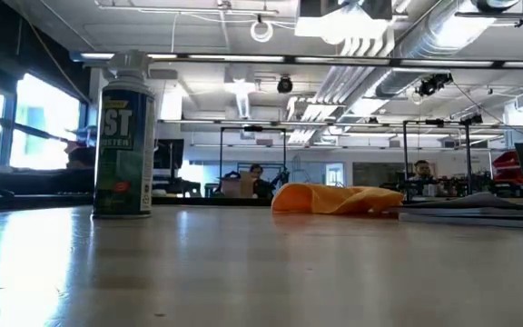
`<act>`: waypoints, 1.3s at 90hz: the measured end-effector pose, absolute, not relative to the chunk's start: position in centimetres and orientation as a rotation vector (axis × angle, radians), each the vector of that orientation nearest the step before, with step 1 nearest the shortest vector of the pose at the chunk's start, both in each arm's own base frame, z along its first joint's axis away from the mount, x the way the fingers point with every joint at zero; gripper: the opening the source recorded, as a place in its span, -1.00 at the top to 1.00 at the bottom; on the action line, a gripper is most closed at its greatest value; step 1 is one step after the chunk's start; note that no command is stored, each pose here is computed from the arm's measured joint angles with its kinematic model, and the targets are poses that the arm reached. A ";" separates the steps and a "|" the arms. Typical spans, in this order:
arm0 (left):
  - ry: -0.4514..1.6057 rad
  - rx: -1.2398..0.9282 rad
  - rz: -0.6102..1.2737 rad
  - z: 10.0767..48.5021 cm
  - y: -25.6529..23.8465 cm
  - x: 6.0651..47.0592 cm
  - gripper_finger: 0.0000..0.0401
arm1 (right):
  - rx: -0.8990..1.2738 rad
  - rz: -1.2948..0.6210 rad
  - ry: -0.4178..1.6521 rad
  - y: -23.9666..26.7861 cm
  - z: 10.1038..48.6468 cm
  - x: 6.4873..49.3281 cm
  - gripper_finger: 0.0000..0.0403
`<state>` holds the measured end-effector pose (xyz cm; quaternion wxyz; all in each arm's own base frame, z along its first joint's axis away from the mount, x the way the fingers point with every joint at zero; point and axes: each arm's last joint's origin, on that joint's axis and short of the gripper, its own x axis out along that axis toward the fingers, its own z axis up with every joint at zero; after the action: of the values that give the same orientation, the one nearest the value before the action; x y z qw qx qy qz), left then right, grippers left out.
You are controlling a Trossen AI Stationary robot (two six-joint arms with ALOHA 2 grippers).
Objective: Apply microfiber cloth
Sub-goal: Spray the front and back of the cellphone using the spray bottle
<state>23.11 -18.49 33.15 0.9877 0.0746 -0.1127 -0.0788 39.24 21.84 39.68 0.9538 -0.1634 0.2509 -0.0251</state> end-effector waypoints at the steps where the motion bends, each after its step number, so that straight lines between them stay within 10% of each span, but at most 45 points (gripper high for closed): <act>1: -0.226 0.149 -0.158 33.1 -18.5 23.1 0.08 | -0.331 -0.053 0.509 21.8 39.7 39.3 1.00; 69: -0.219 0.126 -0.097 33.2 -18.5 22.9 0.93 | -0.273 -0.066 0.487 20.9 39.9 40.0 0.96; 117: 0.006 0.058 0.120 35.1 -16.7 15.4 0.97 | -0.218 -0.185 0.502 17.8 39.7 41.4 0.11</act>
<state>15.42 -16.65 35.08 0.9978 0.0288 0.0029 0.0601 41.36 17.78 39.75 0.9585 -0.1076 0.2476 -0.0911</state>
